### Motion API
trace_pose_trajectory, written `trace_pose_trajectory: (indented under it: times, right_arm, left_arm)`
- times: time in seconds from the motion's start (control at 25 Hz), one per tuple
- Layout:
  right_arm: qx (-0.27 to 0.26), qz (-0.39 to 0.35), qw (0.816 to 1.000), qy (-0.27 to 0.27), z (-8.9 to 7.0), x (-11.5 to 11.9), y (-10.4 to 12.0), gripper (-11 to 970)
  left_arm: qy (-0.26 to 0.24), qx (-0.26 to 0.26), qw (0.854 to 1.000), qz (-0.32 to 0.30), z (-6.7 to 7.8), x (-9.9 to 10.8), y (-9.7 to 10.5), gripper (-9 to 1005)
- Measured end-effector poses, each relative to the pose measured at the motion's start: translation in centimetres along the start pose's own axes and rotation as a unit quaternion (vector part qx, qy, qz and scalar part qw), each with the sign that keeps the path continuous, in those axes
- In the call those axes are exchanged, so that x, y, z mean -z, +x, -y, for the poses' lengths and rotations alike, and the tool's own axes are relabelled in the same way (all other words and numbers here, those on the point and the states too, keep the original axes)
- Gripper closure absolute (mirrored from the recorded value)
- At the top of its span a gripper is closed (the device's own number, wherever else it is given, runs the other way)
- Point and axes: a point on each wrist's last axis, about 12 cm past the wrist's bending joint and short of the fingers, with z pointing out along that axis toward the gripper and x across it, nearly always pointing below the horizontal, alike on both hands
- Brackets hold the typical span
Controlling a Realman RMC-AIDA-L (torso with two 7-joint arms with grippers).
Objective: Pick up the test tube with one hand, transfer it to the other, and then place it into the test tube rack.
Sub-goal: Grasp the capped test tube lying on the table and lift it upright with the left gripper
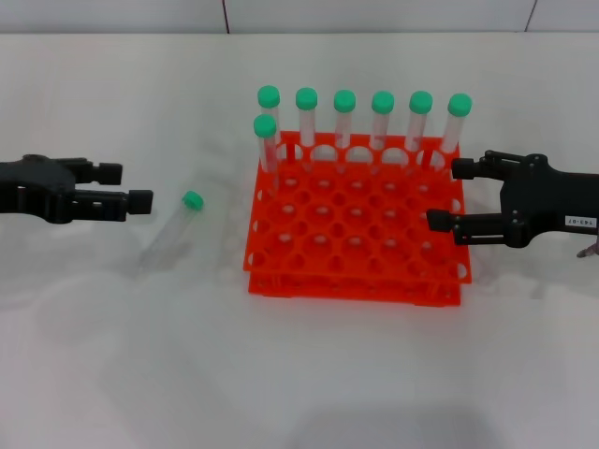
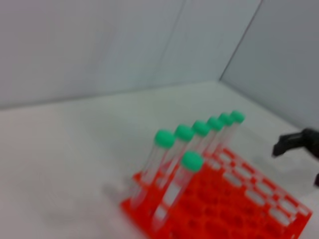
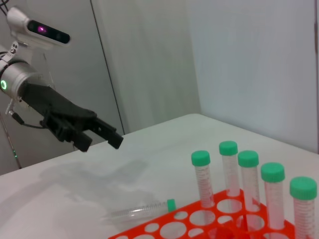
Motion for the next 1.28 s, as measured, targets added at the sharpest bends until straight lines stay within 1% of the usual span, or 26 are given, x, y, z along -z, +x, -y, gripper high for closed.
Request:
trace_pose_trajectory:
  times: [0.12, 0.4, 0.52, 0.68, 0.84, 1.04, 1.28]
  right_arm:
    - [0.0, 0.002, 1.0, 0.0, 0.0, -0.1, -0.2, 93]
    - [0.0, 0.007, 1.0, 0.0, 0.1, -0.2, -0.4, 94]
    - [0.0, 0.008, 1.0, 0.001, 0.1, -0.2, -0.4, 94]
    - [0.002, 0.009, 1.0, 0.0, 0.2, -0.3, -0.6, 95]
    - [0.004, 0.012, 1.0, -0.002, 0.2, -0.5, -0.8, 95]
    - [0.007, 0.015, 1.0, -0.005, 0.2, -0.8, -1.2, 96]
    - [0.008, 0.016, 1.0, -0.009, 0.1, -0.9, -1.3, 97]
  left_arm:
    - [-0.01, 0.017, 1.0, -0.018, -0.4, 0.3, -0.6, 134]
    - [-0.051, 0.09, 0.993, -0.049, -1.4, 0.8, -1.6, 134]
    - [-0.066, 0.101, 0.99, -0.068, -1.7, 0.6, -1.8, 134]
    - [-0.083, 0.096, 0.986, -0.107, -1.9, 0.3, -2.3, 134]
    - [-0.109, 0.076, 0.979, -0.157, -2.4, -0.4, -3.2, 134]
    - [-0.114, 0.041, 0.97, -0.21, -2.1, -2.7, -3.9, 134]
    - [-0.093, 0.022, 0.969, -0.227, -1.5, -5.8, -4.7, 134]
